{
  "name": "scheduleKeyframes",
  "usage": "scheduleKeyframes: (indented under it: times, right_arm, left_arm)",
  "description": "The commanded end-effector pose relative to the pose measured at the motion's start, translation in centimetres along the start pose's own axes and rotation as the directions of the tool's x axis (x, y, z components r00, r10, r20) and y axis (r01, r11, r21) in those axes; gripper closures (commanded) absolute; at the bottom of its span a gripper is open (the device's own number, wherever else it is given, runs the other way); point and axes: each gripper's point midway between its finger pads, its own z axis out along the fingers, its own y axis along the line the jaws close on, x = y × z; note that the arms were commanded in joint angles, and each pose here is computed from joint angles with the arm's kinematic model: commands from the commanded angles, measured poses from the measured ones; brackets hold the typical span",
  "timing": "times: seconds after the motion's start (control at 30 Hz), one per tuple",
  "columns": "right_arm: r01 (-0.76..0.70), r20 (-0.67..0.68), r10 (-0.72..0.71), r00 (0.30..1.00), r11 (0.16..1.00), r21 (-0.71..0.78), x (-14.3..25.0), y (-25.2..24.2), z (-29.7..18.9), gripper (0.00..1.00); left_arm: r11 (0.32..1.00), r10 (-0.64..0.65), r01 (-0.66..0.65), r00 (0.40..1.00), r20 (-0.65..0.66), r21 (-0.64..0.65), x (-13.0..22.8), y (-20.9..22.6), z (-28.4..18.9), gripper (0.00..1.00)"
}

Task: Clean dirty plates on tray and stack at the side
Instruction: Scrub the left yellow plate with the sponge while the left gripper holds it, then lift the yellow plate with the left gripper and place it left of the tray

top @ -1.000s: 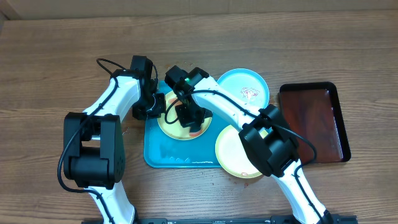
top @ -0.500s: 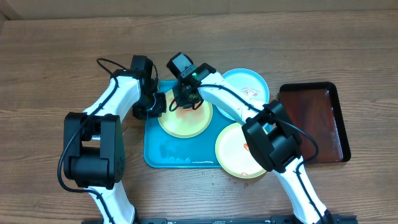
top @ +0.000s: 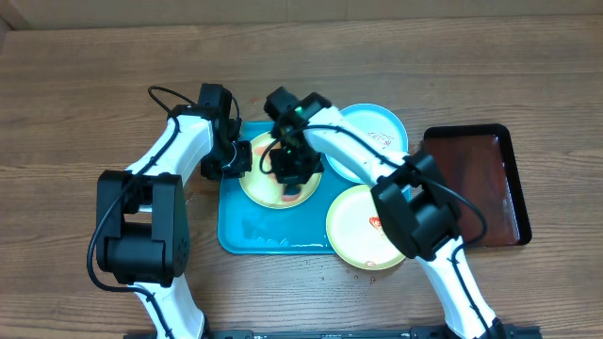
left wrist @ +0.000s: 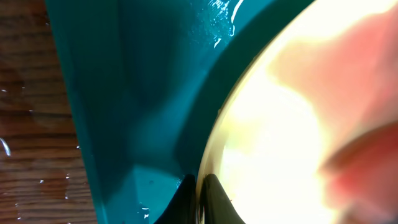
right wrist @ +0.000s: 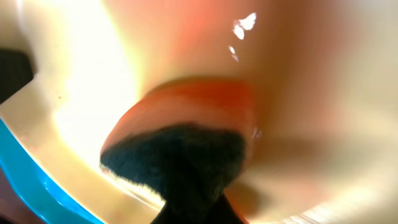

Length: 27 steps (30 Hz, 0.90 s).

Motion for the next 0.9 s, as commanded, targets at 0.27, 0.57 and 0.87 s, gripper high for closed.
scheduleKeyframes:
  times: [0.27, 0.57, 0.87]
  right_arm:
    - [-0.148, 0.51, 0.191, 0.839, 0.981, -0.124, -1.3, -7.5, -26.1, 0.96]
    - [-0.344, 0.654, 0.376, 0.656, 0.921, -0.184, 2.7, -17.3, -35.3, 0.96]
    - [-0.398, 0.636, 0.415, 0.65, 0.9, -0.18, 3.7, -19.5, -35.2, 0.96]
  left_arm:
    - [0.989, 0.129, -0.105, 0.955, 0.268, -0.102, -1.7, 0.2, -10.0, 0.96]
    - [0.937, 0.099, 0.034, 0.928, 0.359, -0.347, 0.3, 2.7, -15.5, 0.96]
    - [0.702, 0.239, 0.164, 0.862, 0.446, -0.693, 2.9, 1.3, -19.8, 0.96]
